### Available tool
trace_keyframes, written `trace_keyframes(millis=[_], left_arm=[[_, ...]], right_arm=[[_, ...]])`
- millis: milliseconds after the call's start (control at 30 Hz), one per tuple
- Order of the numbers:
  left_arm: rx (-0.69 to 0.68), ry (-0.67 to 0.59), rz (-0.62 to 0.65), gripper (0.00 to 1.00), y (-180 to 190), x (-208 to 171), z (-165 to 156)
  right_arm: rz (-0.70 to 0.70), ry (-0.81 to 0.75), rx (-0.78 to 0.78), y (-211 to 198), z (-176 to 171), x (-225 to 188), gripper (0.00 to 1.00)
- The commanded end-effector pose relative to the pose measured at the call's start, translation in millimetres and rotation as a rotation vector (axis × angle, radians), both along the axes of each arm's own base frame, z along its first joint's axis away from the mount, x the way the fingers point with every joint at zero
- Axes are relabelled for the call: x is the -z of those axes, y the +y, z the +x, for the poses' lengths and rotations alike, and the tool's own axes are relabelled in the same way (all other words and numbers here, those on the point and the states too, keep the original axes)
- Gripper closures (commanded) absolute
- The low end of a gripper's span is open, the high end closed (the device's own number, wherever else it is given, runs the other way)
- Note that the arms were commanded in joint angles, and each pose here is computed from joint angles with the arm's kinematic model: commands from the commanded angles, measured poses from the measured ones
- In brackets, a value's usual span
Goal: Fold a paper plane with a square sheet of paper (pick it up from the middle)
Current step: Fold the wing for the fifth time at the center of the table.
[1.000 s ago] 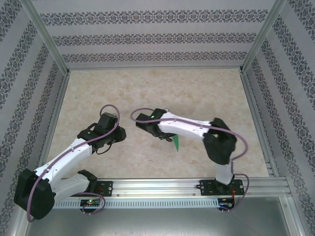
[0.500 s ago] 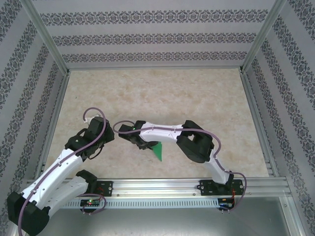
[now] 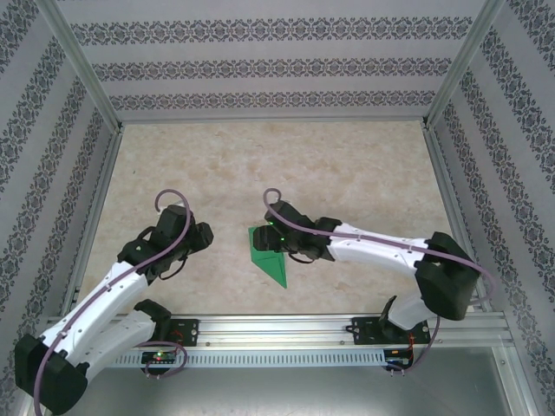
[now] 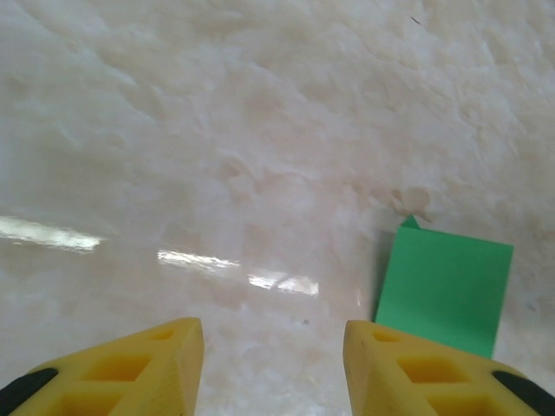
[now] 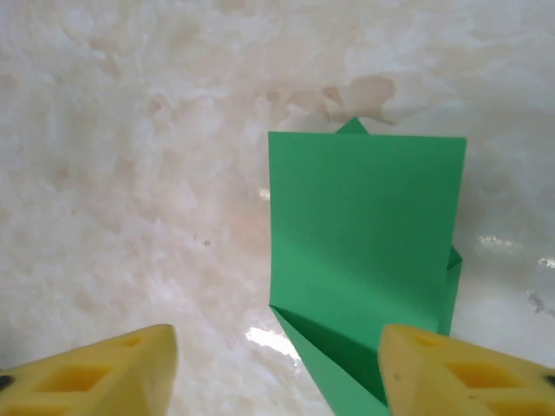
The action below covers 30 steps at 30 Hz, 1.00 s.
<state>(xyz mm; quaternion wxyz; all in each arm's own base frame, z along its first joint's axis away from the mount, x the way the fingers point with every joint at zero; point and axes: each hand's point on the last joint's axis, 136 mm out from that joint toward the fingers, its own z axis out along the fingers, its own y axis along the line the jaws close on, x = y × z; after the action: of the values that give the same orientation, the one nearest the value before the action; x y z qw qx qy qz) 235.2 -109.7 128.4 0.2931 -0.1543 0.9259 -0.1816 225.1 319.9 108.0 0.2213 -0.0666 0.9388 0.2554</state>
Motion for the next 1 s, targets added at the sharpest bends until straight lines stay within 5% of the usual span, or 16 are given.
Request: trace_keyframes(millis=[0,100,300,567,967], left_arm=[[0.118,-0.015,-0.096,0.53,-28,-4,7],[0.174,0.035,-0.150,0.54,-45,6,7],[0.230,0.111,-0.191,0.53,-63,20,3],[0.290,0.236,-0.115,0.52,-65,37,-10],[0.387,0.254,-0.161,0.49,-102,39,-15]], right_arm=[[0.158,0.013,-0.014,4,-4,-5,0.58],[0.221,0.035,-0.054,1,-15,-2,0.72],[0.228,0.100,-0.119,4,-25,18,0.86],[0.161,0.162,-0.100,2,-18,52,0.89],[0.151,0.226,-0.024,-25,-9,99,0.86]])
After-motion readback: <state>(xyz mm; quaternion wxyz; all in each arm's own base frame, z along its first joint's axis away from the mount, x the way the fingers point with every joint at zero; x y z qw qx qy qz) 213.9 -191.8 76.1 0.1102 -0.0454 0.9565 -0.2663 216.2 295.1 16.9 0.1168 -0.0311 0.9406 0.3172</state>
